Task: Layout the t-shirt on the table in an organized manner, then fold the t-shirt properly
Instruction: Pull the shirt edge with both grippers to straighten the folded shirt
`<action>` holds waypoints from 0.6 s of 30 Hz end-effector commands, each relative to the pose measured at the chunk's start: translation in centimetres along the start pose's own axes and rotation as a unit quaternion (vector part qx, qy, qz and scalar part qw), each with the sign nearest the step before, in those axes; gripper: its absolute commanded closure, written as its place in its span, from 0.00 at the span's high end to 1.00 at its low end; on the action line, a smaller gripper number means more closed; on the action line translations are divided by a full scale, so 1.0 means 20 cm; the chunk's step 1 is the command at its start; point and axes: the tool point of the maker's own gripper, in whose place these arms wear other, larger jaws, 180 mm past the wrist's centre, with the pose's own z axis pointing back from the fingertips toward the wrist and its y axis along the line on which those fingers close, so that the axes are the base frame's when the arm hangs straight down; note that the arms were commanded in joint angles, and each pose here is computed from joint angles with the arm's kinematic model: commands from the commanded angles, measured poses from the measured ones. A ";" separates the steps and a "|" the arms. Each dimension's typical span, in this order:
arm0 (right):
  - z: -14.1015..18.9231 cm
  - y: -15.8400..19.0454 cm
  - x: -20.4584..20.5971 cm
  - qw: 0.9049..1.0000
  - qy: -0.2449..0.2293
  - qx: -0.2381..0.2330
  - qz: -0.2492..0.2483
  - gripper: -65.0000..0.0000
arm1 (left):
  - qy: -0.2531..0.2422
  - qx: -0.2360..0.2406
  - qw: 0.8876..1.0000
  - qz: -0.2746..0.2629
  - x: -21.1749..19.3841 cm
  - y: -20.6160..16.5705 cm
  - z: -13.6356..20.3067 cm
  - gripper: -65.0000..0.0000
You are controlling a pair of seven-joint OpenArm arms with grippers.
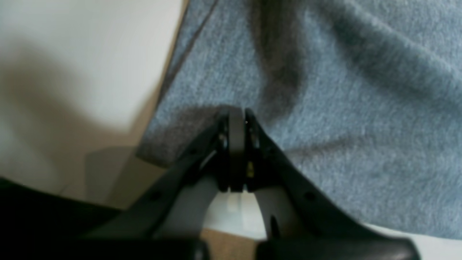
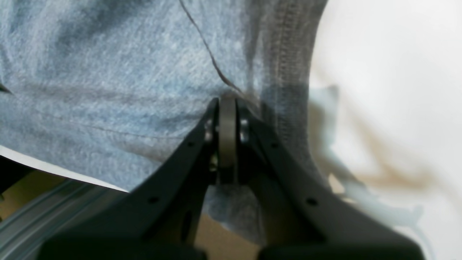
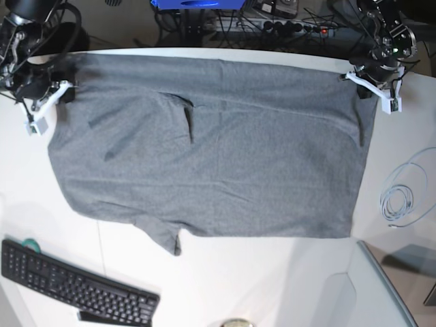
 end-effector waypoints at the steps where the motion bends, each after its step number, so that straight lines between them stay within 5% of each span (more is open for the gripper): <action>1: 0.03 -0.03 0.06 1.000 -0.015 -0.007 0.008 0.02 | 0.068 0.015 0.997 -0.014 -0.17 0.04 0.03 0.00; 18: 0.00 0.06 0.19 0.998 -0.028 0.009 0.060 0.02 | 0.041 0.020 0.999 -0.030 -0.13 0.00 0.13 0.00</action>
